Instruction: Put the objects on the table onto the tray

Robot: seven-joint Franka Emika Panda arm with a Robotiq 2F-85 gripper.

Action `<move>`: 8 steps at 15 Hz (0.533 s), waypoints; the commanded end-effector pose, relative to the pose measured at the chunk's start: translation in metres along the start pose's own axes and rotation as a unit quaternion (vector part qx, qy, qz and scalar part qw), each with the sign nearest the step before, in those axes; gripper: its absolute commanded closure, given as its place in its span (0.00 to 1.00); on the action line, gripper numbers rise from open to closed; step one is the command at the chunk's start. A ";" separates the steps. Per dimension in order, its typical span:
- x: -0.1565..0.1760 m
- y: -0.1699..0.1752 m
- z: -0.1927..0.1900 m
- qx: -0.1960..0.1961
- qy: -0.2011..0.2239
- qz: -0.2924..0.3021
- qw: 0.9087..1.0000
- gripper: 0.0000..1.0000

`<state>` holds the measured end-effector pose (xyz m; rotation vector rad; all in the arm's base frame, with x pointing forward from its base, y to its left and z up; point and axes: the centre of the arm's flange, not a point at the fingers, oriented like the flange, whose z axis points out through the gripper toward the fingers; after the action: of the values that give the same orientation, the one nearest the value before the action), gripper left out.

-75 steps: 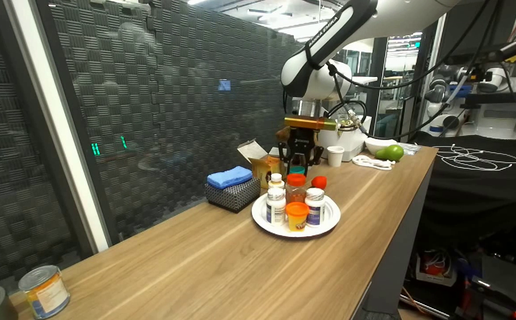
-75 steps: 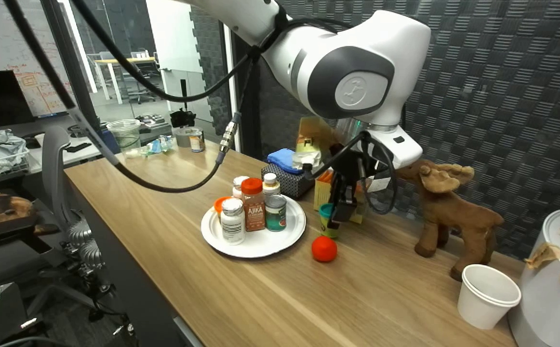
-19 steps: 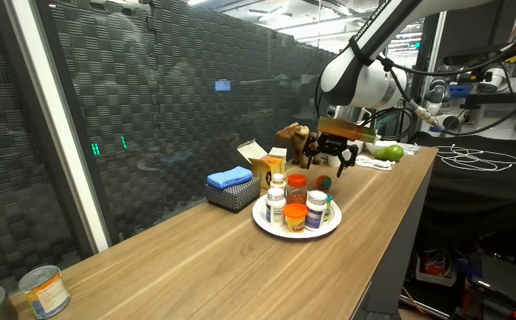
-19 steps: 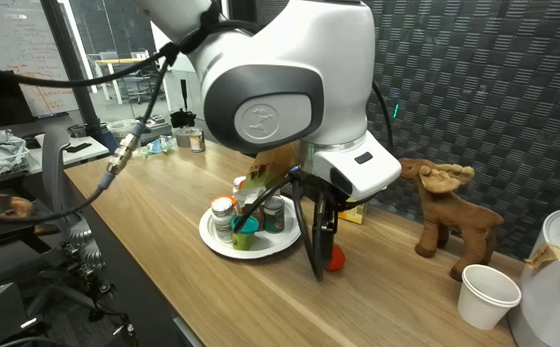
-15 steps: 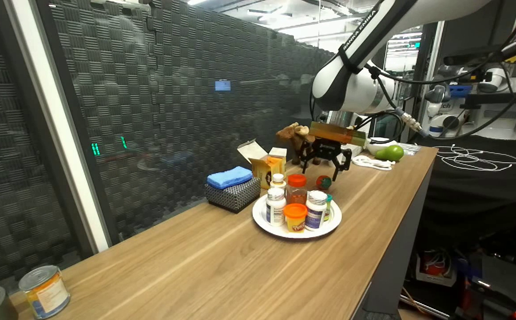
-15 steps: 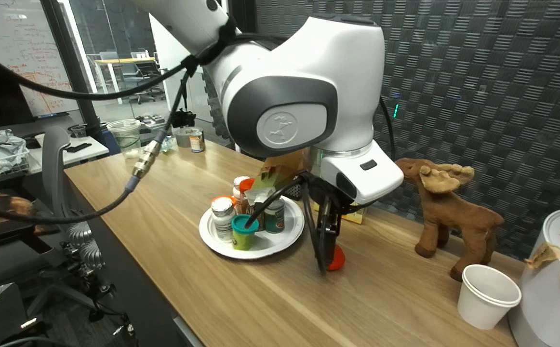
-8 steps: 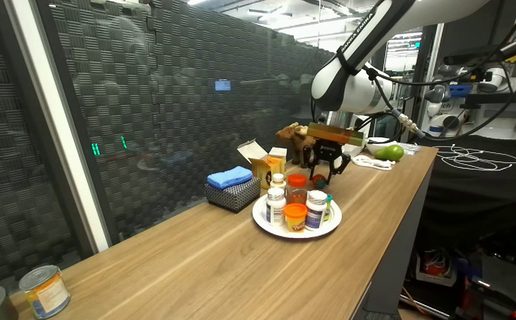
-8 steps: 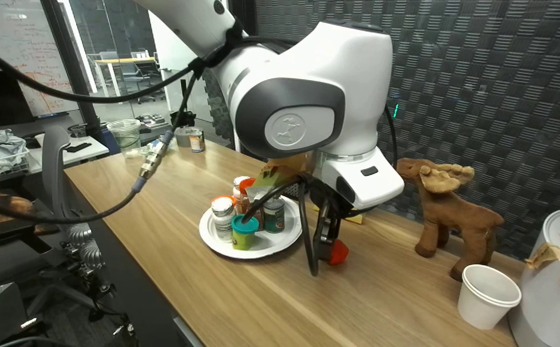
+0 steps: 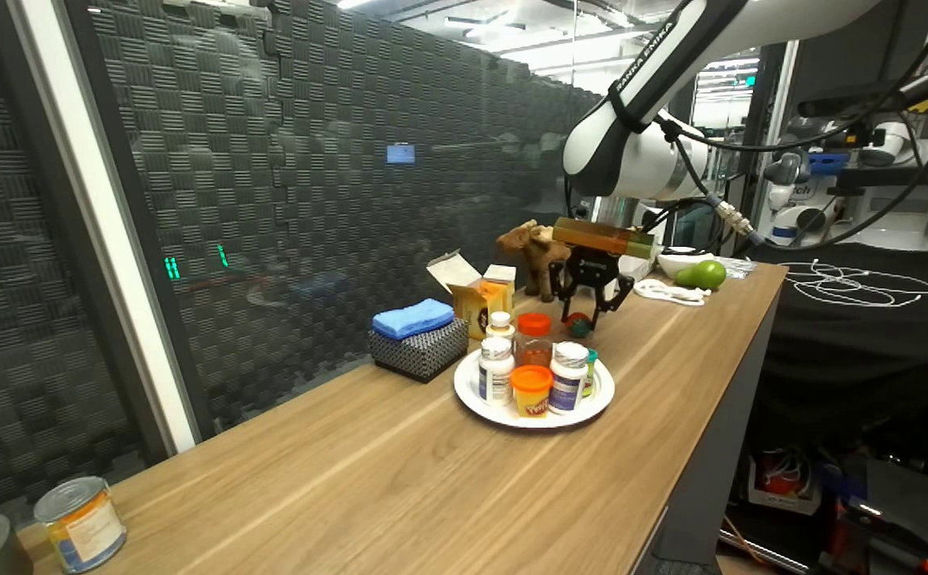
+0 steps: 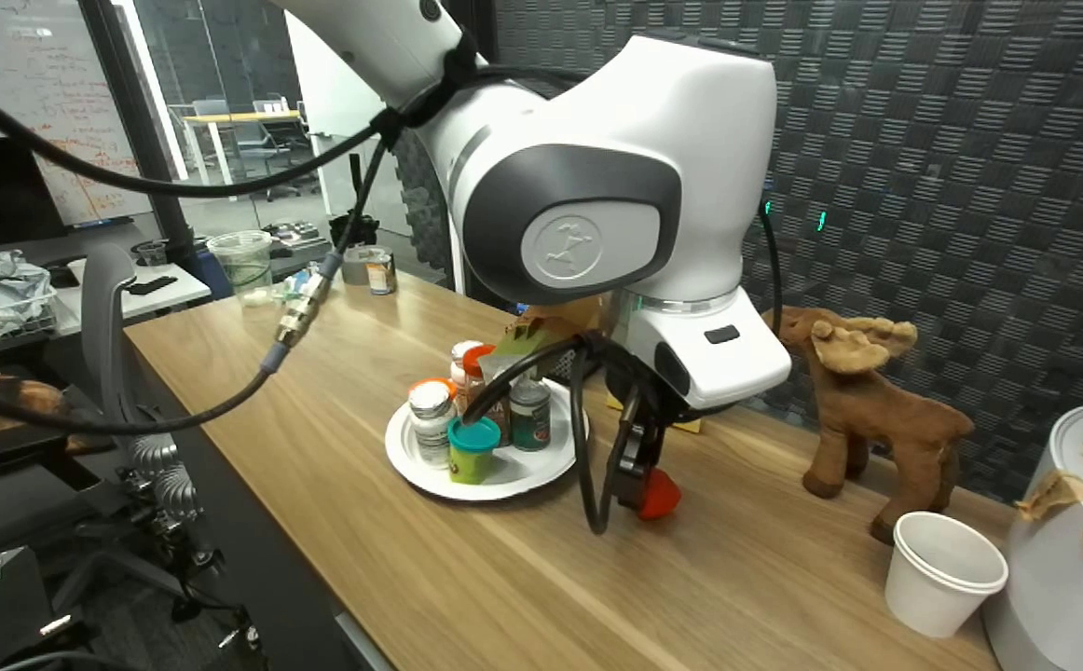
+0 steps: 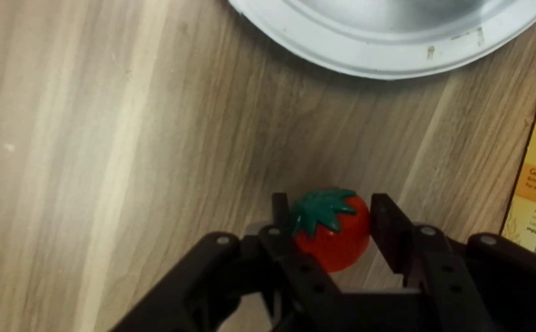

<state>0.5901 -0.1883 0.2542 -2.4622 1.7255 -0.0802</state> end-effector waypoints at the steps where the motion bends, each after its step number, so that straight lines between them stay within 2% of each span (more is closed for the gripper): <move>1: -0.011 0.002 -0.014 -0.004 -0.003 -0.008 1.000 0.77; 5: -0.041 0.017 -0.040 0.008 -0.030 -0.054 0.998 0.77; 8: -0.065 0.022 -0.051 0.014 -0.060 -0.116 0.991 0.77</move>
<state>0.5679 -0.1573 0.2775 -2.5446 1.5341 -0.0083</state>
